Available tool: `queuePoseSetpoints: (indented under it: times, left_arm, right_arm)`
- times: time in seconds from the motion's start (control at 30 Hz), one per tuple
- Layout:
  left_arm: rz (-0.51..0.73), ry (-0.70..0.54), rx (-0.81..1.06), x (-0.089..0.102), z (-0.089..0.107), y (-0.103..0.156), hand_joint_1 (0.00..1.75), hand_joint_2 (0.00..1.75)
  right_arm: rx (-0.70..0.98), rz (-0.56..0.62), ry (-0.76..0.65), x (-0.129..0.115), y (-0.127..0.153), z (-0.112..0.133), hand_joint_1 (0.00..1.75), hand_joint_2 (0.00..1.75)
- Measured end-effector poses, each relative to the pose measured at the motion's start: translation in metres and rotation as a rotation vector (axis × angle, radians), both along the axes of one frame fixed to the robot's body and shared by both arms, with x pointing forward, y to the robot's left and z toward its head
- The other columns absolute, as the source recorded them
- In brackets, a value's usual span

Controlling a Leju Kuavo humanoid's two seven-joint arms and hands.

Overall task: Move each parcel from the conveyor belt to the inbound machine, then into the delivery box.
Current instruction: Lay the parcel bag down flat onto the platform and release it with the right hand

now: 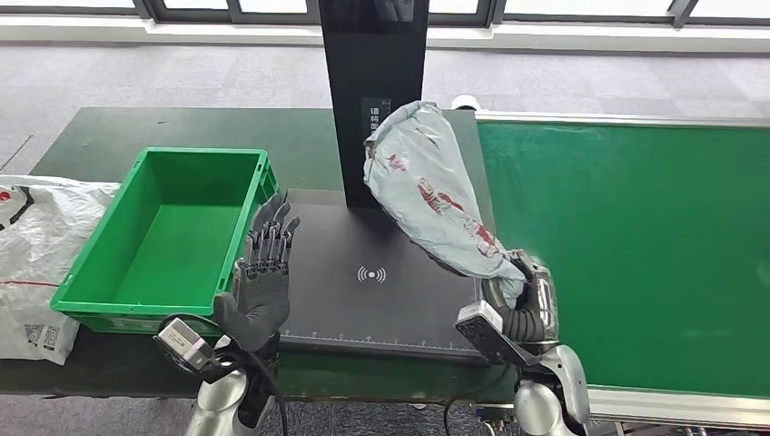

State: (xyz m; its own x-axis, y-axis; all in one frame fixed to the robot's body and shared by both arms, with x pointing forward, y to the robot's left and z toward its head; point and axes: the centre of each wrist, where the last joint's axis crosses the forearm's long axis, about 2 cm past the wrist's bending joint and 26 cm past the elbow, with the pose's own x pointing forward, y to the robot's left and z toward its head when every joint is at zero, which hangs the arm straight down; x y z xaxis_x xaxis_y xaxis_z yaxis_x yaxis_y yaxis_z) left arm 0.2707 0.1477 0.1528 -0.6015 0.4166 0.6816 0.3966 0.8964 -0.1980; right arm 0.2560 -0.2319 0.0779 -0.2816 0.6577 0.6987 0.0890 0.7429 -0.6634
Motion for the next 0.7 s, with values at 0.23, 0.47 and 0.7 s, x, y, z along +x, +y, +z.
queuePoseSetpoints:
  times: [0.23, 0.47, 0.7]
  left_arm:
    - [-0.005, -0.008, -0.038, 0.0, 0.004, 0.0, 0.0, 0.0]
    - [0.011, -0.014, -0.037, 0.0, 0.006, 0.001, 0.0, 0.0]
    - [0.018, -0.018, -0.038, -0.001, 0.007, 0.002, 0.0, 0.0]
  right_arm:
    - [-0.008, 0.052, 0.155, 0.018, 0.02, -0.023, 1.75, 1.75]
    - [-0.001, 0.102, 0.235, 0.033, 0.032, -0.041, 1.75, 1.75]
    - [-0.001, 0.12, 0.28, 0.037, 0.037, -0.048, 1.75, 1.75]
